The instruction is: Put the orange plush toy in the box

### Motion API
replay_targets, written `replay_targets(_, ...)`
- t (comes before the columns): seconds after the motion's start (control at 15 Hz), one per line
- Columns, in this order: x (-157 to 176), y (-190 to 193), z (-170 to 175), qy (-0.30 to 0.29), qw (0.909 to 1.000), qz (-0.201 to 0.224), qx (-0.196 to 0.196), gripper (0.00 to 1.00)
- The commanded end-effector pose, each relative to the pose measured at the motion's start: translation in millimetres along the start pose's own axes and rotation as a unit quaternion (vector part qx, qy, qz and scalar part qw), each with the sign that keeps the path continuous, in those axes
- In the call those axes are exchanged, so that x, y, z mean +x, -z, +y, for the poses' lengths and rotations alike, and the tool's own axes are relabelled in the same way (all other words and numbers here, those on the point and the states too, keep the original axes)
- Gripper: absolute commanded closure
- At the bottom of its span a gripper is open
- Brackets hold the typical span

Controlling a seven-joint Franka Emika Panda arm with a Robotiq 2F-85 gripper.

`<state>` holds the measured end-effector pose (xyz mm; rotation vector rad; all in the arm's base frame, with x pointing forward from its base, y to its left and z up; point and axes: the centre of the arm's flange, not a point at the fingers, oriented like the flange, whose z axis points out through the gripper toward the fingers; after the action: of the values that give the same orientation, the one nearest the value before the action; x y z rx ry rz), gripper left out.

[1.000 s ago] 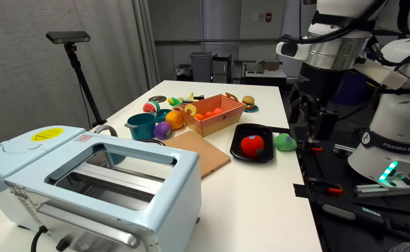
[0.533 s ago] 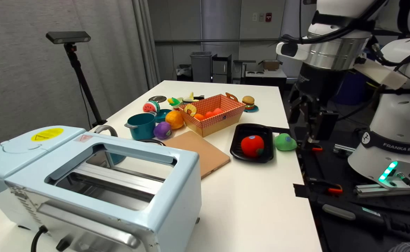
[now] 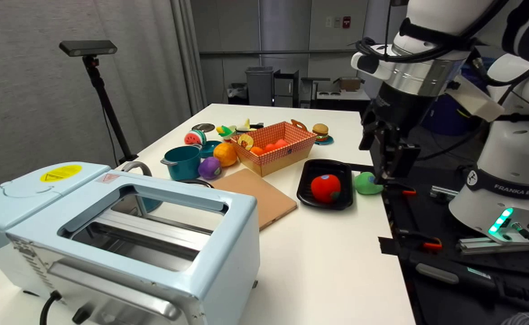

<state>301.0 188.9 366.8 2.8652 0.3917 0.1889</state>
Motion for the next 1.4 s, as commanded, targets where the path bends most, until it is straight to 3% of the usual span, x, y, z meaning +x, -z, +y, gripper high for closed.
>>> replay_targets(0.0,14,-12,13,-0.016,0.9976,0.037,-0.057,0.0)
replay_targets(0.4,36,-24,61,-0.078,0.9904,0.071,-0.089,0.0)
replay_targets(0.67,38,-40,90,-0.119,0.9857,0.067,-0.098,0.0)
replay_targets(1.33,33,-78,105,-0.13,0.9833,0.037,-0.122,0.0)
